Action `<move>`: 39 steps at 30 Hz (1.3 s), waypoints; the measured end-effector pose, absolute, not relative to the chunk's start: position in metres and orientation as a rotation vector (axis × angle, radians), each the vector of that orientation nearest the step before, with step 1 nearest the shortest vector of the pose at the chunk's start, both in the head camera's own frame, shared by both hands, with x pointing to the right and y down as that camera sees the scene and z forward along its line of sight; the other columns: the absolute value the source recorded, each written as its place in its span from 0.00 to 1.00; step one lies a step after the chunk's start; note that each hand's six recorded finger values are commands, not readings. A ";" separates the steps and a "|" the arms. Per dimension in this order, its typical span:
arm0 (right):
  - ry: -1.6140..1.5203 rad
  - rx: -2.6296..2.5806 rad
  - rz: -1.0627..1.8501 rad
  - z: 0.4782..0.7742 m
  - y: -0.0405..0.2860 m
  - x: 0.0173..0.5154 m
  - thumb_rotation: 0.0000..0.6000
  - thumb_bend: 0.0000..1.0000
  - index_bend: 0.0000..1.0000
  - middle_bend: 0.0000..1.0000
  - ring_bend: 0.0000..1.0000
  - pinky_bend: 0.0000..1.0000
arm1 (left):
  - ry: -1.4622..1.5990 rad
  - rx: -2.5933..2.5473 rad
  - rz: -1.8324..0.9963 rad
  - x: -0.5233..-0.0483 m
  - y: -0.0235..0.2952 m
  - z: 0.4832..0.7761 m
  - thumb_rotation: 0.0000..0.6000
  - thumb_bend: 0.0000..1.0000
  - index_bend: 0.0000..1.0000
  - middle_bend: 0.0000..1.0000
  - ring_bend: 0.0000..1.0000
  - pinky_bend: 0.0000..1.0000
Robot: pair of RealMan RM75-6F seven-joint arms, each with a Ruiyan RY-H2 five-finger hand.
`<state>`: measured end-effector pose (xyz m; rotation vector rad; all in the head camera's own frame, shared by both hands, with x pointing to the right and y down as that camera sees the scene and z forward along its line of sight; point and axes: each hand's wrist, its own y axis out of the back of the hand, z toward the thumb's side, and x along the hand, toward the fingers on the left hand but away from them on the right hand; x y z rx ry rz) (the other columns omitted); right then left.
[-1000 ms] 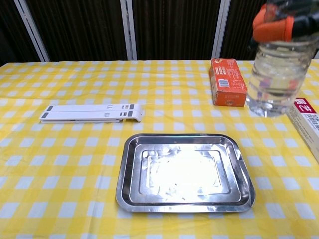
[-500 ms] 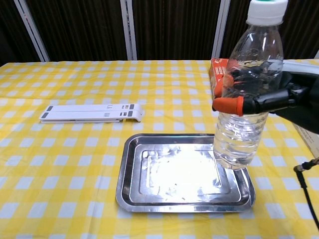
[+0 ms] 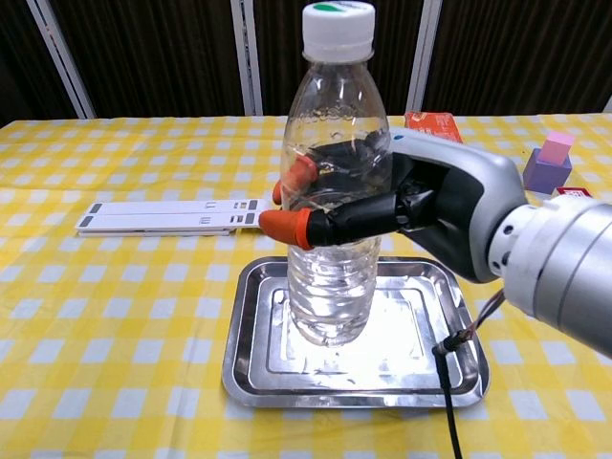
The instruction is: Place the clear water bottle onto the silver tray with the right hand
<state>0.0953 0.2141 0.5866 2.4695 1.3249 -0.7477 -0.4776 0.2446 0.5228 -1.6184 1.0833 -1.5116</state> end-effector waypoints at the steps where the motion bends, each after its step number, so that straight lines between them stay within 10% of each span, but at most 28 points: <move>1: 1.344 2.455 -0.756 0.588 0.213 0.099 1.00 0.64 0.82 0.60 0.29 0.00 | 1.081 -1.620 -1.513 -0.477 0.245 0.523 1.00 0.20 0.15 0.00 0.00 0.00; 21: 1.781 2.190 -0.905 0.569 0.176 0.330 1.00 0.64 0.82 0.60 0.29 0.00 | 1.068 -1.605 -1.531 -0.472 0.247 0.527 1.00 0.20 0.15 0.00 0.00 0.00; 39: 1.415 2.420 -0.830 0.599 0.212 0.164 1.00 0.64 0.82 0.60 0.29 0.00 | 1.079 -1.618 -1.541 -0.479 0.243 0.528 1.00 0.20 0.15 0.00 0.00 0.00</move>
